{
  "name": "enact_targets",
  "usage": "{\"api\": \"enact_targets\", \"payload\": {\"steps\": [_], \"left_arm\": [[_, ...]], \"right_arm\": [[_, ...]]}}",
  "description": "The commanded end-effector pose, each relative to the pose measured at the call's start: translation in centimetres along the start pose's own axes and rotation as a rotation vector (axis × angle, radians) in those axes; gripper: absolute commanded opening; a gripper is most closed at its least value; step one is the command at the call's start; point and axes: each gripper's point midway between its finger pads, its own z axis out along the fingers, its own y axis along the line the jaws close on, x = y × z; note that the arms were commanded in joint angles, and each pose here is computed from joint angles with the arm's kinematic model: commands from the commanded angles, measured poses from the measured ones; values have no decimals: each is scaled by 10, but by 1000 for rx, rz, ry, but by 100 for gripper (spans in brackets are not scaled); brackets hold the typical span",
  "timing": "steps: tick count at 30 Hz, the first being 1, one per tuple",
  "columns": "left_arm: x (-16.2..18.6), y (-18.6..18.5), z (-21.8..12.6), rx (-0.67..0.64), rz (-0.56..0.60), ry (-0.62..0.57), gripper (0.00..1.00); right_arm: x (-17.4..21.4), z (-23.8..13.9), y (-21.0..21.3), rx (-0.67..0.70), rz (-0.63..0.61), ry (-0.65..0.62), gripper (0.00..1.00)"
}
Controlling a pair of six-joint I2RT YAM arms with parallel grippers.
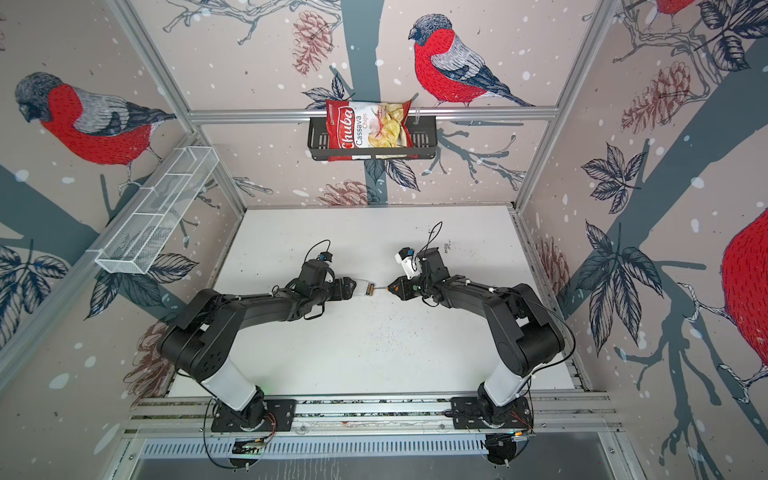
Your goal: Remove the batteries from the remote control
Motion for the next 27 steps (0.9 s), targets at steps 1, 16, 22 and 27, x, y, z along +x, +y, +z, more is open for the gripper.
{"api": "enact_targets", "payload": {"steps": [1, 16, 22, 27], "left_arm": [[-3, 0, 1, -7, 5, -9, 85], [-1, -5, 9, 13, -1, 4, 76], [-2, -7, 11, 16, 0, 4, 74], [-2, -9, 13, 21, 1, 8, 75]], "right_arm": [[3, 2, -3, 34, -27, 20, 0], [-12, 12, 16, 111, -123, 113, 0], [-16, 17, 18, 125, -127, 142, 0], [-22, 23, 28, 115, -159, 157, 0]]}}
